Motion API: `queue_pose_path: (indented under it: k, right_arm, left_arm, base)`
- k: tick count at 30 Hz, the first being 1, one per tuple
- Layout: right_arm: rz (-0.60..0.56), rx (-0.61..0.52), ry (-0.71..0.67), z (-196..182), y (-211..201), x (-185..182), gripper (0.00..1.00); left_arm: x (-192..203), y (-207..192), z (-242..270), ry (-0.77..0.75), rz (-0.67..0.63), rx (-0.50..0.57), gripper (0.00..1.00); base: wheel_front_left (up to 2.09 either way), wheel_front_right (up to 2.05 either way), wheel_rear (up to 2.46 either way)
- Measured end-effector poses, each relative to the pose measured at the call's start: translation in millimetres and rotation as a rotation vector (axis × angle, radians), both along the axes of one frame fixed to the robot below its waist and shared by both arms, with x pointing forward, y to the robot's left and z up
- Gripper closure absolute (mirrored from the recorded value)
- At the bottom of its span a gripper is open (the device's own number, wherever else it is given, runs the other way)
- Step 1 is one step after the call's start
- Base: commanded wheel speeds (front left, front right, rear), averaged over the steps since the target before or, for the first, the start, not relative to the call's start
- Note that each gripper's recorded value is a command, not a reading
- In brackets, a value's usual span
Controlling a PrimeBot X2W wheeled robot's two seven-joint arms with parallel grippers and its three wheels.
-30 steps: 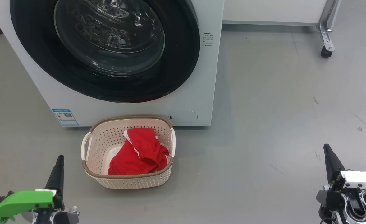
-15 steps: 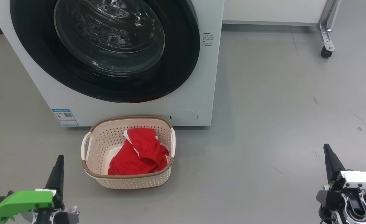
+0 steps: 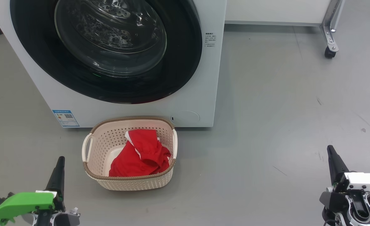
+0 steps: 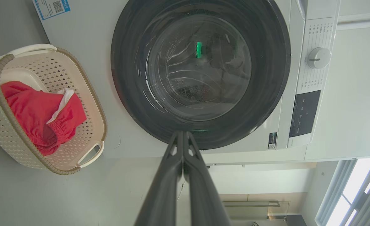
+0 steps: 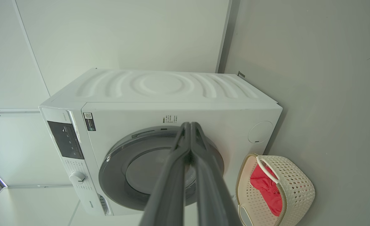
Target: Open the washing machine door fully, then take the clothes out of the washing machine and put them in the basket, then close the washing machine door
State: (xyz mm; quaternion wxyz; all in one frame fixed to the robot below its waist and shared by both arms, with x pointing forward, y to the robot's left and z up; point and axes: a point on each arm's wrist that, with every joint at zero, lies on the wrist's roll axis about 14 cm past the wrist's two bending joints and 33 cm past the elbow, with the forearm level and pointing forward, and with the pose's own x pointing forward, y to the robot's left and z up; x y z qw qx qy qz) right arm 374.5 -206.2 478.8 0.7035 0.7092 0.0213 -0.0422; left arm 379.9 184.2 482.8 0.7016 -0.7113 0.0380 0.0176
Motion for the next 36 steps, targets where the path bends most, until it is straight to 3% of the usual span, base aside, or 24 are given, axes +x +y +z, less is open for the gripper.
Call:
queue_pose_path:
  k: [36]
  right_arm:
    - [0.0,0.002,0.0,0.0,0.2,0.0,1.0]
  left_arm:
    - [0.1,-0.1,0.2,-0.001,0.0,0.0,1.0]
  base:
    - [0.0,0.0,0.0]
